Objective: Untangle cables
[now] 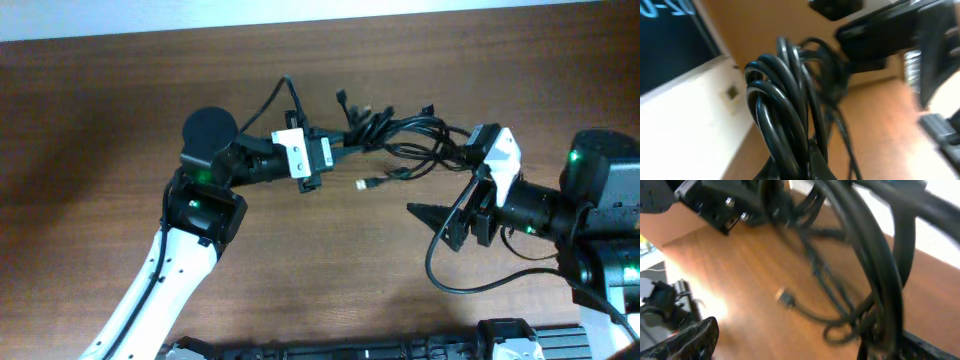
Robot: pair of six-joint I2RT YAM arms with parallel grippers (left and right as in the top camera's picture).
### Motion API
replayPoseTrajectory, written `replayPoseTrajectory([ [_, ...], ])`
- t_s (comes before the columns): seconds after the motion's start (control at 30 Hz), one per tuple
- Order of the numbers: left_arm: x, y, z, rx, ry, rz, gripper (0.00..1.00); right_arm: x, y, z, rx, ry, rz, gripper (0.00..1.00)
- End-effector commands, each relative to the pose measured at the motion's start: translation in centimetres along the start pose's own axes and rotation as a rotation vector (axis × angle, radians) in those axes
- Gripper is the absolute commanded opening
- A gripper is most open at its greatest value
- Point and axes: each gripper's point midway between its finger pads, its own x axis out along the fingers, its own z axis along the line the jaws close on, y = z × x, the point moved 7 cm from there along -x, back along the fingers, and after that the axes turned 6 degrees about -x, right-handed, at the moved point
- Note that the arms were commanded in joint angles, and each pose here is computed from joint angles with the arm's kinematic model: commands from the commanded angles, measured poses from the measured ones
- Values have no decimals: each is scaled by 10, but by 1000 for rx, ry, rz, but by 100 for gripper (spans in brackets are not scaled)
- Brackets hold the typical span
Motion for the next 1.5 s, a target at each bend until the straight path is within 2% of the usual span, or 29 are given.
replayPoseTrajectory([
  [0.0,-1,2,14,153,-122,43,0,-3,0,5,51,-6,10,99],
  [0.1,-2,3,17,151,-151,55,0,-3,5,-1,59,48,46,99],
  [0.2,-5,9,31,141,-285,116,0,-5,15,-11,161,170,123,99],
  [0.3,-9,13,41,136,-388,162,0,-6,18,-12,237,194,136,99],
  [0.5,1,9,29,142,-304,129,0,-3,-3,-9,577,94,-9,99],
  [0.6,11,5,10,269,-169,97,0,-3,-26,-7,721,-29,-117,98],
  [0.73,18,8,2,411,-127,118,0,-5,-43,-11,794,-57,-193,86],
  [0.8,20,7,0,461,-117,116,0,-6,-48,-12,827,-62,-213,85],
  [1.03,23,4,-9,478,-58,79,0,-1,-44,-24,872,-11,-209,71],
  [1.17,24,2,-14,484,-12,48,0,7,-40,-33,901,-8,-186,57],
  [1.33,24,2,-14,485,-12,48,0,17,-33,-45,942,-6,-154,24],
  [1.47,22,6,-4,485,-103,108,0,18,-31,-45,942,-7,-140,7],
])
